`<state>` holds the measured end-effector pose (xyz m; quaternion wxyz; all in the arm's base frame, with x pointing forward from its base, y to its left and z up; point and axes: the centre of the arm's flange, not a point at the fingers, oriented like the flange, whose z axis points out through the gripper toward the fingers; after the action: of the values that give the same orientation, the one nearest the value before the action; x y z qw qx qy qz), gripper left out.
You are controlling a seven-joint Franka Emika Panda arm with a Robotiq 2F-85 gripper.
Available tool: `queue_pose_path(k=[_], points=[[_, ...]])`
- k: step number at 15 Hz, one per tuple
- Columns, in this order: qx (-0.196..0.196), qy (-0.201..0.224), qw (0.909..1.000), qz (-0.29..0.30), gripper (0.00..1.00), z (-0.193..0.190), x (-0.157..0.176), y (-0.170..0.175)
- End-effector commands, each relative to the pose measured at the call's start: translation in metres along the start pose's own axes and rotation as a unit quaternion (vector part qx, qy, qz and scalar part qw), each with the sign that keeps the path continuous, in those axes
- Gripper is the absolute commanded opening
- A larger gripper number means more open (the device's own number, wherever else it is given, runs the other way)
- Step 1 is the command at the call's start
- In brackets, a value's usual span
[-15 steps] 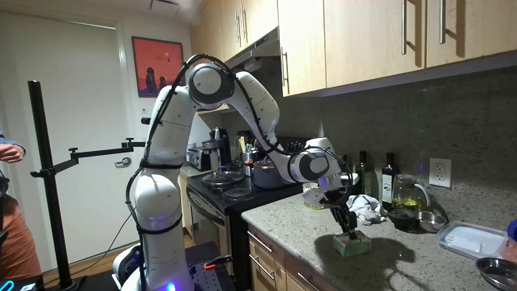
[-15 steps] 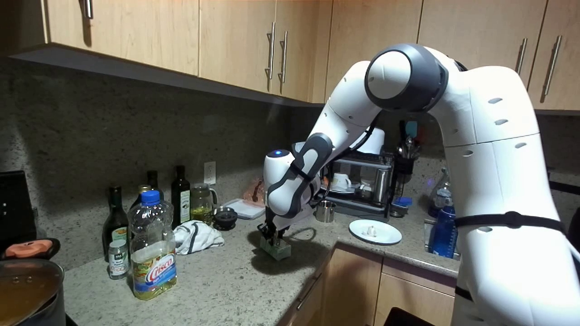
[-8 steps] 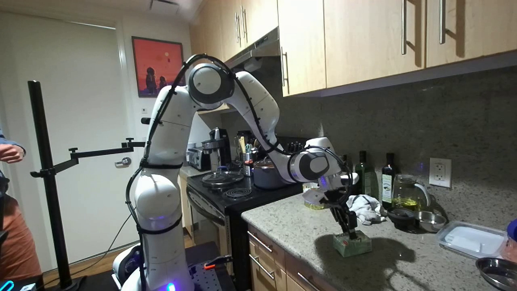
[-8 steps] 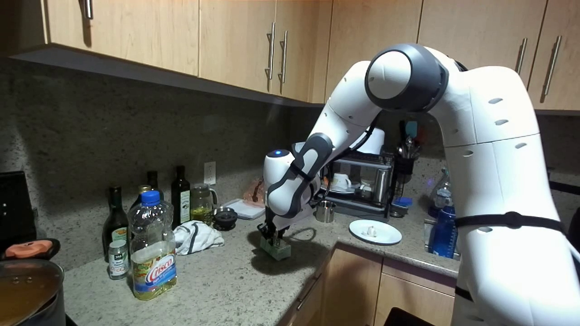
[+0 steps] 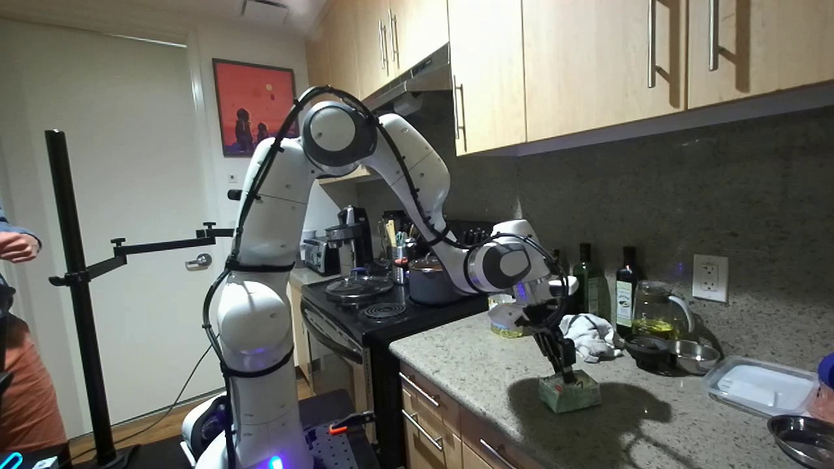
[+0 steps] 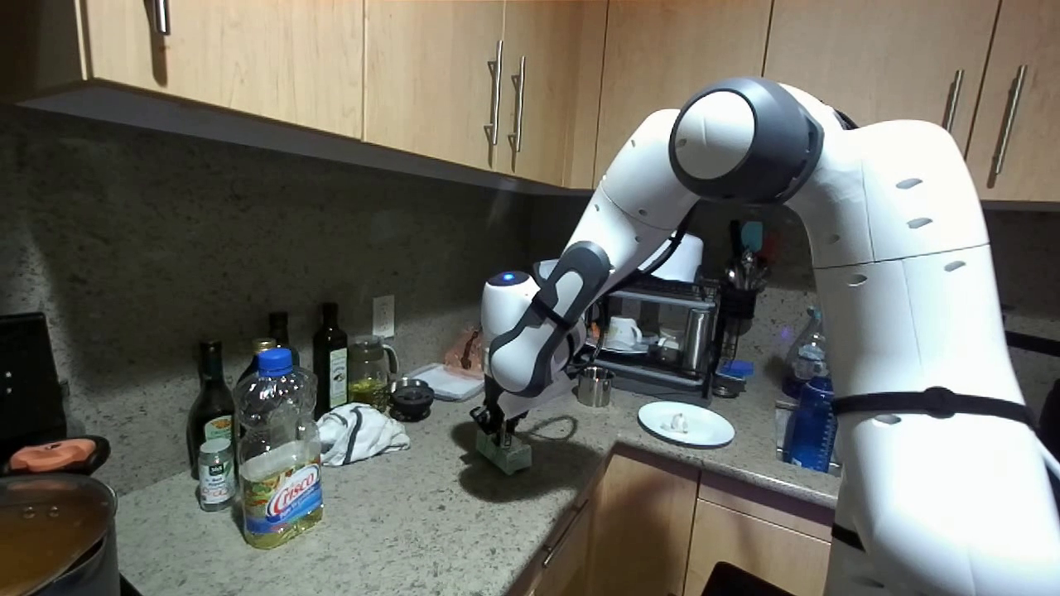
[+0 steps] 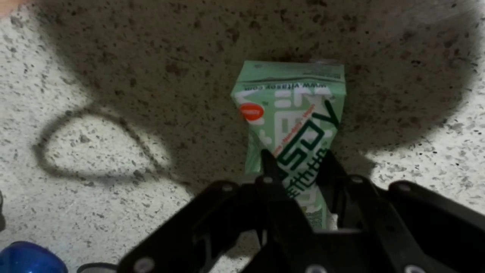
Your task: Put the juice box upright
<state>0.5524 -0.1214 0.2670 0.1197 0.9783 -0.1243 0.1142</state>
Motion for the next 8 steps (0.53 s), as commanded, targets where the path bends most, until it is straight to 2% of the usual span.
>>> queue_pose_path(k=[1,6,7,8], points=[[-0.004,0.016,0.9998,0.008,0.32,-0.015,-0.007,-0.001],[-0.005,0.024,0.9997,0.01,0.4,-0.023,-0.006,0.001],[-0.005,0.028,0.9995,0.01,0.34,-0.025,-0.005,0.002],[-0.005,0.031,0.9995,0.01,0.35,-0.029,-0.004,0.003]])
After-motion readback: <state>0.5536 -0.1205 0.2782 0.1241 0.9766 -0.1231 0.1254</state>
